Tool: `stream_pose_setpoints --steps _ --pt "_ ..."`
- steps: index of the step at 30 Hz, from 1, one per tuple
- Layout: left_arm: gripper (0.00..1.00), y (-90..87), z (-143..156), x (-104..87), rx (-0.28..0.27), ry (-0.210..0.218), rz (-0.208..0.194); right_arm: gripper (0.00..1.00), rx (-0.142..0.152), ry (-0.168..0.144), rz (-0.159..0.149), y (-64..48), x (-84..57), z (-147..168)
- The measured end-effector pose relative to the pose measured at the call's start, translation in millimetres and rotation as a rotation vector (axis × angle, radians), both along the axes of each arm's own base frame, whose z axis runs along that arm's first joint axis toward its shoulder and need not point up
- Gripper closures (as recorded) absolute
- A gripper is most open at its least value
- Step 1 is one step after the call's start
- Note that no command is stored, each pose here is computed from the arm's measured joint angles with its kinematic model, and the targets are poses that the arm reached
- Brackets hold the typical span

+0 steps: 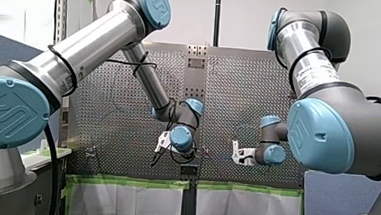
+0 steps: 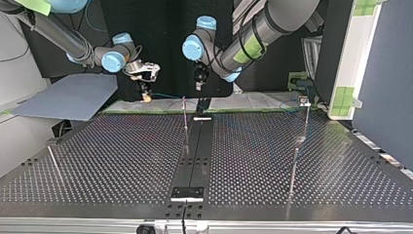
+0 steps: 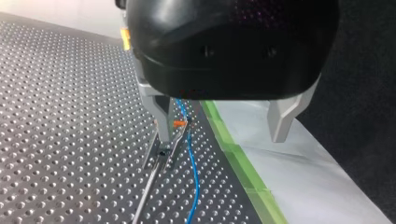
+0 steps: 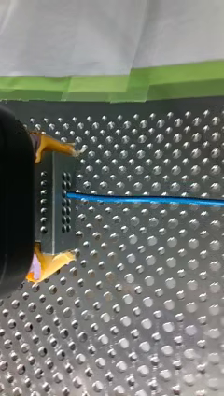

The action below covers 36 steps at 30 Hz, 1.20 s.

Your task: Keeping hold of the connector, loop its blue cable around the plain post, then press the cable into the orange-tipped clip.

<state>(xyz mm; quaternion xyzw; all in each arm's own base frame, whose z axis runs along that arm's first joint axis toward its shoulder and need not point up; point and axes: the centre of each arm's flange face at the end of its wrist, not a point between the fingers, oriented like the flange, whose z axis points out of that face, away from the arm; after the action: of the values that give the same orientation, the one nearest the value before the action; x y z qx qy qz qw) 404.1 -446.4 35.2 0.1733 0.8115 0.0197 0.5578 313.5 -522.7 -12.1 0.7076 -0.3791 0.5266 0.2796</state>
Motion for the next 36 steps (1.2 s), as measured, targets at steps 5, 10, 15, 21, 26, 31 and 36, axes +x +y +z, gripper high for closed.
stream_pose_setpoints --steps 5,10,15,21,26,31,36 --pt "0.01 -0.3 0 -0.4 -0.026 0.007 0.007 0.89 0.006 0.03 0.02 11.3 3.4 -5" --pt "0.01 -0.7 0 -0.7 -0.034 0.009 0.008 0.89 0.01 0.046 0.038 20.9 7.5 -8" --pt "0.01 -2.3 -1 -1.5 -0.039 0.015 -0.007 0.89 0.012 0.07 0.062 30.2 11.6 -10" --pt "0.01 -7.6 -2 -4.1 -0.054 0.033 -0.056 0.89 0.0 0.069 0.072 43.5 7.8 -13" --pt "0.01 -4.7 -2 -4.6 -0.068 0.068 -0.049 0.89 -0.026 0.04 0.062 50.2 3.4 1" --pt "0.01 0.7 -3 -4.6 -0.084 0.101 -0.018 0.89 -0.045 -0.002 0.048 51.7 2.7 20" --pt "0.01 3.0 -2 -3.8 -0.113 0.105 0.017 0.89 -0.052 -0.046 0.042 54.4 4.7 34"
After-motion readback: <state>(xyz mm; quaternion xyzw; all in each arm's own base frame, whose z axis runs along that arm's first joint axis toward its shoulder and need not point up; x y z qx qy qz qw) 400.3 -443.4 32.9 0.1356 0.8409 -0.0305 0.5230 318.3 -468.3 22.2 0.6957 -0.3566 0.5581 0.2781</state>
